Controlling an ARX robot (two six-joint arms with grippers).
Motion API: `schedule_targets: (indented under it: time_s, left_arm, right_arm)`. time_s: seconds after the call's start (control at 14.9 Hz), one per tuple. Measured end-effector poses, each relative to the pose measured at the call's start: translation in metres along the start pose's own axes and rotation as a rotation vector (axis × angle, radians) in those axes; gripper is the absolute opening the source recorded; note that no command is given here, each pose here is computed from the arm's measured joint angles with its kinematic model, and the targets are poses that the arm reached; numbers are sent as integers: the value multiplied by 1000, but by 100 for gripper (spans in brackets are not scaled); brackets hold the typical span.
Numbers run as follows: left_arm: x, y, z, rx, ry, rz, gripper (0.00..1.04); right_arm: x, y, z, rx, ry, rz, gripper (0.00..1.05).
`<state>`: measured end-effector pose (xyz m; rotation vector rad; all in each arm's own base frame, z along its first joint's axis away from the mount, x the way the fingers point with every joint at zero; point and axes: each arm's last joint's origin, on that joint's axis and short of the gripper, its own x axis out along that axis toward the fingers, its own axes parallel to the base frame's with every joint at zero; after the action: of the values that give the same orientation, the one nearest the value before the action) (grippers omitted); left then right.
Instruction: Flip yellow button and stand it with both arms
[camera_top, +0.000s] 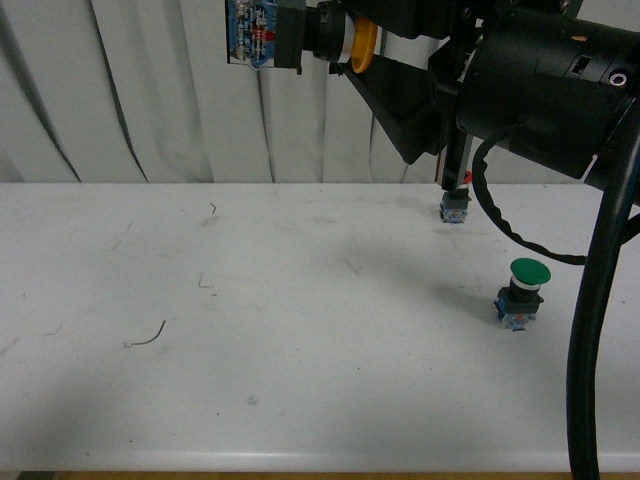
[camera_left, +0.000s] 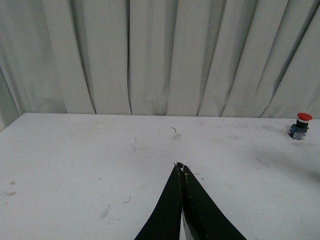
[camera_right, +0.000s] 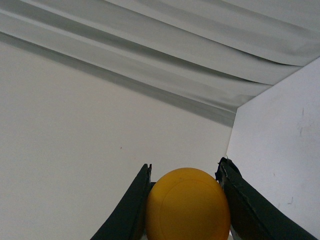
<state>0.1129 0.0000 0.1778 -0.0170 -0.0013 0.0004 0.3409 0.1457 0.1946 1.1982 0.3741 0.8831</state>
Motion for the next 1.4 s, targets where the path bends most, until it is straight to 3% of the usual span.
schedule_targets:
  time_s: [0.33, 0.4, 0.47, 0.8, 0.87, 0.94, 1.14, 1.2, 1.27, 1.4]
  left_arm:
    - [-5, 0, -8, 0, -11, 0, 2]
    - [-11, 0, -15, 0, 42, 0, 2]
    - [-15, 0, -11, 0, -8, -1, 2]
    - [-15, 0, -12, 1, 5, 0, 2]
    - [-15, 0, -12, 0, 5, 0, 9]
    - [-15, 0, -12, 0, 5, 0, 27]
    - [-15, 0, -12, 0, 5, 0, 60]
    - [-15, 0, -12, 0, 5, 0, 85]
    - [-15, 0, -12, 2, 5, 0, 100]
    - [-15, 0, -12, 2, 5, 0, 98]
  right_arm:
    - [-3, 8, 6, -25, -4, 25, 36]
    - [-3, 8, 6, -26, -3, 27, 36]
    - [-3, 8, 7, -28, -6, 28, 36]
    - [-2, 7, 5, -38, 2, 17, 36]
    - [-2, 7, 5, -36, 3, 12, 36]
    - [-2, 7, 5, -36, 3, 13, 36]
    - [-3, 7, 6, -37, 2, 8, 36]
    - [-6, 7, 6, -42, 7, -16, 36]
    - [-11, 7, 10, -58, 0, -67, 36]
    - [-18, 4, 18, -105, -36, -204, 36]
